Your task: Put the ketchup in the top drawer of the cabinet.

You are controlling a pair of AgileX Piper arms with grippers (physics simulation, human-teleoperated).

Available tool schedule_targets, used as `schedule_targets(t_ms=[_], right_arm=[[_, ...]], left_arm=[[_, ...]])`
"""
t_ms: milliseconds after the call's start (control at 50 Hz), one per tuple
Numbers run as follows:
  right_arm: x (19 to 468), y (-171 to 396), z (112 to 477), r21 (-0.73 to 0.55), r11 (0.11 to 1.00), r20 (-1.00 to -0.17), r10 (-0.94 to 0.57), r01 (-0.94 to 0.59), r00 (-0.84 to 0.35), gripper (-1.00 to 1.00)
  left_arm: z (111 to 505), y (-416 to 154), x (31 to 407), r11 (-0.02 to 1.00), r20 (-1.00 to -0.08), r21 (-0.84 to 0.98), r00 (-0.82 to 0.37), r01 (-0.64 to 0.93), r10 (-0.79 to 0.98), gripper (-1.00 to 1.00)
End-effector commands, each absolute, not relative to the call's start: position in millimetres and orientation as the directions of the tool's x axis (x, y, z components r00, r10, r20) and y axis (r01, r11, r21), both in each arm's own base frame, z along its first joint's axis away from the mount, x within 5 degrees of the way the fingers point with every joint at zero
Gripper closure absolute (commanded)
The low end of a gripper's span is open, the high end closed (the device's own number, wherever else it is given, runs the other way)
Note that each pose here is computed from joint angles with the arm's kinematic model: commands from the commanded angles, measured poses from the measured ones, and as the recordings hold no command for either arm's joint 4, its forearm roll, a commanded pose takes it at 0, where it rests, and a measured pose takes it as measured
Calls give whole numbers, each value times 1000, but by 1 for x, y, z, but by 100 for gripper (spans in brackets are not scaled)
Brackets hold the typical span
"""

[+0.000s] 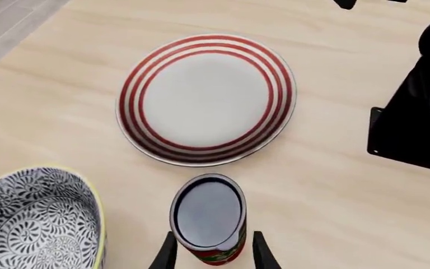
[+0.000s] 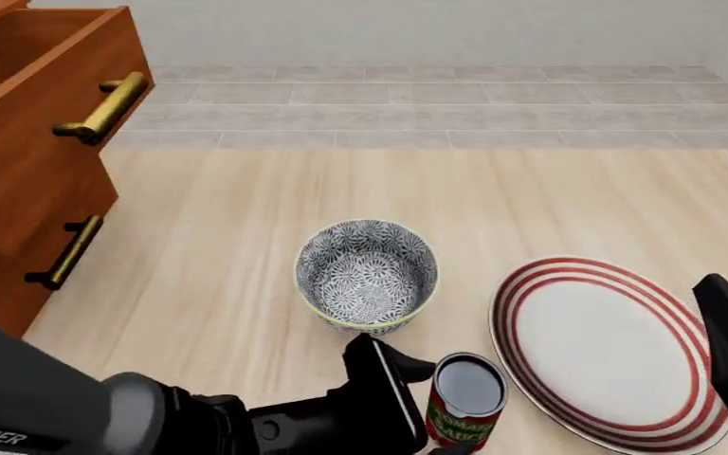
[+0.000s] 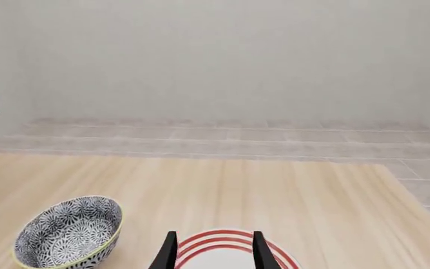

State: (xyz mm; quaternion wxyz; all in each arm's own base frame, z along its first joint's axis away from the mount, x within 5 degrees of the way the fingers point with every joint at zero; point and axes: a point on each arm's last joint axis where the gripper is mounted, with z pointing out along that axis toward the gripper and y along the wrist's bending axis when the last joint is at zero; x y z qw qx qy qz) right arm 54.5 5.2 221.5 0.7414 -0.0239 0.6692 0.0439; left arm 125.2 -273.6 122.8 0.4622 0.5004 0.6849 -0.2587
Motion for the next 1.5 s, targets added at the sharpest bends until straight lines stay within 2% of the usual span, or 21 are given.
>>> schedule_targets(t_ms=[20,440,780,800,1160,1500], right_arm=[[53,6,228,18,994,-992,31,-109,120,-100],[54,6,221,13,993,-993,27,-118,114,-100],[55,7,218,9,992,-993,23,-124,112,-100],[55,7,218,9,992,-993,23,-124,112,-100],[55,7,216,6,991,-994,21,-131,110,-100],[55,7,215,11,991,-994,25,-131,106,-100]], left_arm=[[118,-280,128,363,-888,107,-75,926,453,-100],[118,-283,135,381,-892,110,-78,918,446,-100],[128,-294,127,342,-900,122,-42,932,434,-100],[128,-296,125,333,-899,125,-35,934,437,100],[160,-281,123,334,-917,172,27,927,397,100],[206,-255,114,365,-944,137,10,921,331,100]])
